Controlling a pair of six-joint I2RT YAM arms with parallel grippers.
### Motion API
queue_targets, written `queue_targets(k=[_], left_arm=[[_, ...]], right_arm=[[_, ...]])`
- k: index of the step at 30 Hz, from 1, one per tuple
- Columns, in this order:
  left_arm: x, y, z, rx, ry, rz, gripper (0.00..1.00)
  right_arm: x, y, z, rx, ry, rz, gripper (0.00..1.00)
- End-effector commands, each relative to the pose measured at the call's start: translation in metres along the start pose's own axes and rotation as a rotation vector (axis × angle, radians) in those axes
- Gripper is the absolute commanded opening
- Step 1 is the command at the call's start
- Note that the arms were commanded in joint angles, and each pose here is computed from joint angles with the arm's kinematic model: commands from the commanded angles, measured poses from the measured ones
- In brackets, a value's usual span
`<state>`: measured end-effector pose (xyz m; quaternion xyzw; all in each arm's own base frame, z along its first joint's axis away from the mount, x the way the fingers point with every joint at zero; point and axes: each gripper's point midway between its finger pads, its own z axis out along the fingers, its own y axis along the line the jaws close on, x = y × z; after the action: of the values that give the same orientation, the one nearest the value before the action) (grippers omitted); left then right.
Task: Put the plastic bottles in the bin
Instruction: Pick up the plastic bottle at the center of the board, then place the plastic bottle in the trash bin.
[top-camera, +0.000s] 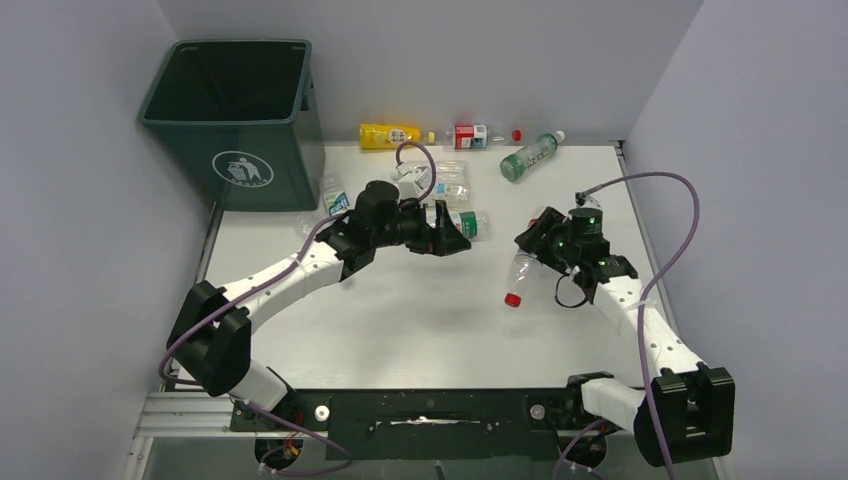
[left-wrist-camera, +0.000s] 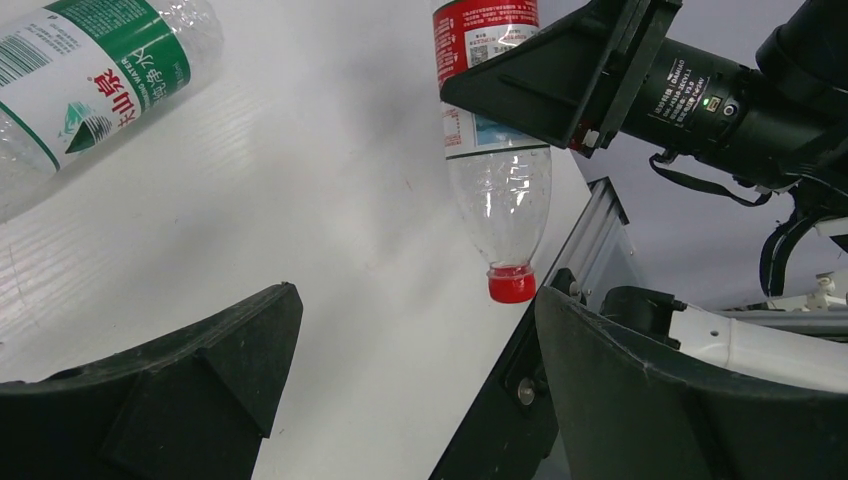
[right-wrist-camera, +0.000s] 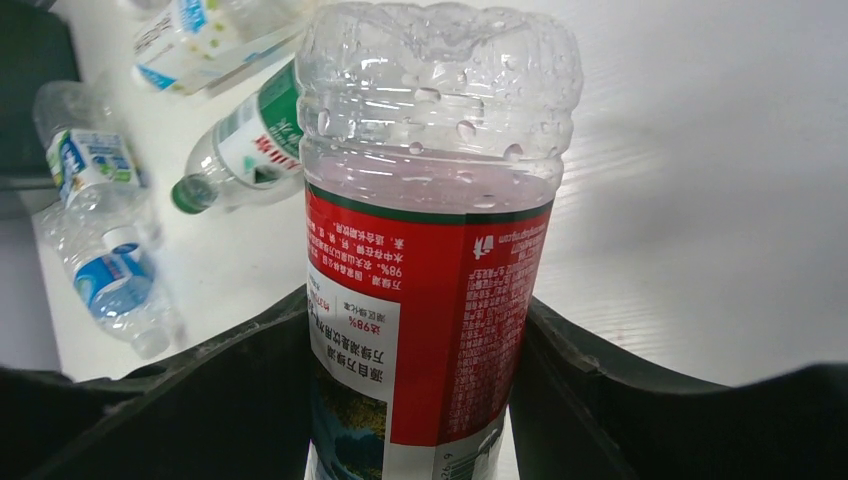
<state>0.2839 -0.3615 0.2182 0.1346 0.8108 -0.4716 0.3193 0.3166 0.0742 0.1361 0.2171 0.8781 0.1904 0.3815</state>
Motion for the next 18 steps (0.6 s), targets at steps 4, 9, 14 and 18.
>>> queue_targets(k=[4,9,14,18], left_arm=[[-0.008,-0.022,0.005,0.087,-0.050,0.022,0.88],[-0.002,-0.025,0.011,0.102,-0.045,0.019,0.88],[0.003,-0.026,0.015,0.110,-0.033,0.021,0.88],[0.010,-0.023,0.017,0.106,-0.018,0.024,0.88]], right_arm=[[-0.017,0.077,-0.004,-0.208,-0.066,0.045,0.57],[-0.012,0.112,-0.003,-0.287,-0.051,0.044,0.57],[-0.006,0.134,-0.002,-0.335,-0.035,0.027,0.57],[-0.003,0.152,-0.006,-0.397,-0.021,0.004,0.58]])
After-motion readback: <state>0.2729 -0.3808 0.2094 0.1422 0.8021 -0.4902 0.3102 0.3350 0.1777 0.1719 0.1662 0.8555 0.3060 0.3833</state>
